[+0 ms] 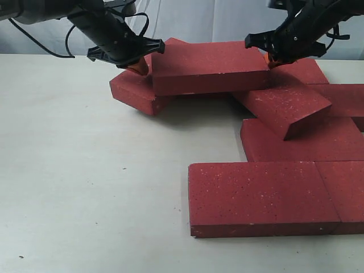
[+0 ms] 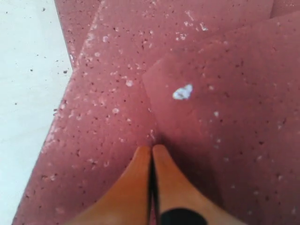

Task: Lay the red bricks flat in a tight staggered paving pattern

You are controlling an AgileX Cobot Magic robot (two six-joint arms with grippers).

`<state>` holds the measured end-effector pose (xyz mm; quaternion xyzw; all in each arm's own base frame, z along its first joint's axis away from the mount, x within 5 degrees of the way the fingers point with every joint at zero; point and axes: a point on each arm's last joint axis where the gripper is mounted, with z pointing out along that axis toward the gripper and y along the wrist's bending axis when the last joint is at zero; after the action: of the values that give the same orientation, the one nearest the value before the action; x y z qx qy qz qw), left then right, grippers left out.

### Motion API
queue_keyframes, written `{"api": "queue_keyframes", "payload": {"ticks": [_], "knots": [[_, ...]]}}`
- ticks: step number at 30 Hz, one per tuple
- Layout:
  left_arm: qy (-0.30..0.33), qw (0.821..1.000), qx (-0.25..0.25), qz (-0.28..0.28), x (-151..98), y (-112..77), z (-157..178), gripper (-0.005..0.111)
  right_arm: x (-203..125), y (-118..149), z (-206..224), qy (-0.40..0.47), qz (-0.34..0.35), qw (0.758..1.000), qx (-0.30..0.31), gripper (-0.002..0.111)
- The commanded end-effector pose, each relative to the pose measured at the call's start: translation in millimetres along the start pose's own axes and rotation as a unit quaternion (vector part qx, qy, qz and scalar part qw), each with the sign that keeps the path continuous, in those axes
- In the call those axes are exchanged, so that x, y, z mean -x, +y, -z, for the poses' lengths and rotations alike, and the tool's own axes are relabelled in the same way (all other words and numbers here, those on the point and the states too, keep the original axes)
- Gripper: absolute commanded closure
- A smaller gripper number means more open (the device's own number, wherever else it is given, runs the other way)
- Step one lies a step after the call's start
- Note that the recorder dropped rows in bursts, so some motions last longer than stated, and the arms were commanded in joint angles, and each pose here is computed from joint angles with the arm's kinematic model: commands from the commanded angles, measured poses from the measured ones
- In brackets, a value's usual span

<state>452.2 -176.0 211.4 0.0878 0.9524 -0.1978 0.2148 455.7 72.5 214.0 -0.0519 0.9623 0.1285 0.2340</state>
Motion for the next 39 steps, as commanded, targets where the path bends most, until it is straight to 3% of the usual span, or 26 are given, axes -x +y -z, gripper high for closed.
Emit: {"api": "queue_keyframes", "payload": {"ticks": [1, 9, 14, 24, 32, 39], "knots": [[-0.004, 1.0, -0.008, -0.007, 1.7, -2.9, 1.9, 0.107, 3.8, 19.9, 9.3, -0.009, 0.014, 0.999, 0.034, 0.109], [-0.004, 0.999, -0.006, -0.042, 4.6, -13.1, 39.1, 0.107, 1.2, 60.3, 39.6, -0.007, 0.051, 0.996, 0.077, 0.109], [0.011, 0.995, 0.043, -0.091, 2.2, -14.4, 77.7, 0.107, -3.7, 87.3, 60.5, -0.006, 0.079, 0.992, 0.097, 0.109], [0.056, 0.993, 0.059, -0.088, -15.9, -9.7, 143.4, 0.107, -26.6, 134.7, 84.2, 0.046, 0.13, 0.982, 0.129, 0.109], [0.069, 0.992, 0.063, -0.084, -61.6, -12.0, 176.4, 0.107, -60.4, 176.8, 88.6, 0.089, 0.155, 0.973, 0.149, 0.109], [0.082, 0.99, 0.088, -0.075, -141.2, 7.9, 170.4, 0.107, -114.7, 216.0, 72.1, 0.126, 0.18, 0.963, 0.158, 0.109]]}}
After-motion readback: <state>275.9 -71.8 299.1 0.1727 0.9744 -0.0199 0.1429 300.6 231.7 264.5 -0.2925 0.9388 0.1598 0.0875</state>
